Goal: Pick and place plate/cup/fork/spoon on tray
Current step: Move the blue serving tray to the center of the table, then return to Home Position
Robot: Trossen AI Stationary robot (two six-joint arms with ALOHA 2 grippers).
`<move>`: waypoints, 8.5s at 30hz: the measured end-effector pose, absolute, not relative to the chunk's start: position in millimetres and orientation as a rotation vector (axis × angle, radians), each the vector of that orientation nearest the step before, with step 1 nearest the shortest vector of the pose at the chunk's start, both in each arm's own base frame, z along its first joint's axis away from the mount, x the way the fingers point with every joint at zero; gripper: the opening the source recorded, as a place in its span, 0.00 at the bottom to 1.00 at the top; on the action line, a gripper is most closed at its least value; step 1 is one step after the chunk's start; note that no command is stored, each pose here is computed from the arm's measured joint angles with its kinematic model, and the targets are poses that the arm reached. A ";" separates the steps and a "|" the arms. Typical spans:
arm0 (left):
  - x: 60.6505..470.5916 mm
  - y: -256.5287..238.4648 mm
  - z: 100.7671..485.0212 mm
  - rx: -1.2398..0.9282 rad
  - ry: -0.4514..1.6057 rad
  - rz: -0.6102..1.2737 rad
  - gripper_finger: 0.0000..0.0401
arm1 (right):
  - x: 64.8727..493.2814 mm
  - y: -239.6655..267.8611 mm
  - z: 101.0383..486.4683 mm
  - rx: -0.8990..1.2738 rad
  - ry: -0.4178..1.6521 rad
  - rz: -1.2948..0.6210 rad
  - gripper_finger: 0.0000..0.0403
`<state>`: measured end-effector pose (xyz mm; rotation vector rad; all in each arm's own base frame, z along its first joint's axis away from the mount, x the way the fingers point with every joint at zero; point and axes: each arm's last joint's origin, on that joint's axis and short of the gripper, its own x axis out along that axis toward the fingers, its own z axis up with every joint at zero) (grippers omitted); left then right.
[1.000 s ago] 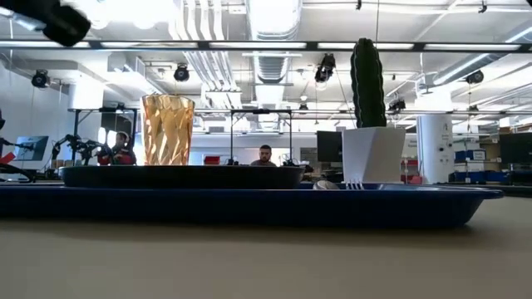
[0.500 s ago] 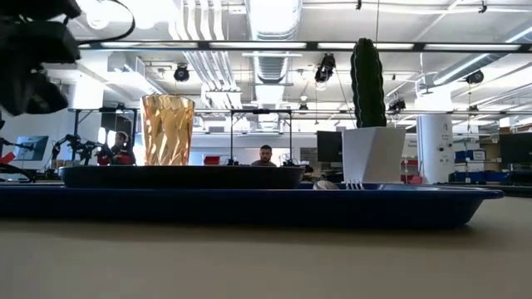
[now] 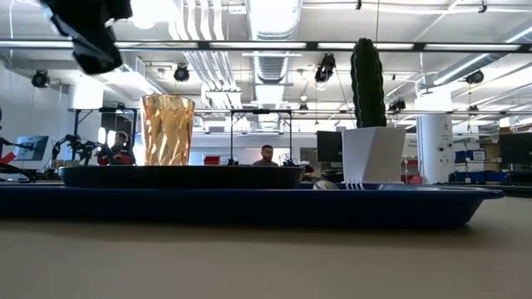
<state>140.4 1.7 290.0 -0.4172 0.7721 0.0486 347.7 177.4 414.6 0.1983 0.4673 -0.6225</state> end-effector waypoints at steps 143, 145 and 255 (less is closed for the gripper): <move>192.3 99.7 127.5 -0.635 1.134 0.435 0.00 | 364.1 217.5 404.2 0.249 0.376 -0.506 0.02; 192.5 99.3 127.5 -0.635 1.134 0.433 0.00 | 364.1 217.5 404.2 0.249 0.376 -0.506 0.02; 22.2 -1.8 388.1 -0.108 0.017 0.084 0.00 | 345.0 133.7 344.4 0.332 0.698 -0.631 0.02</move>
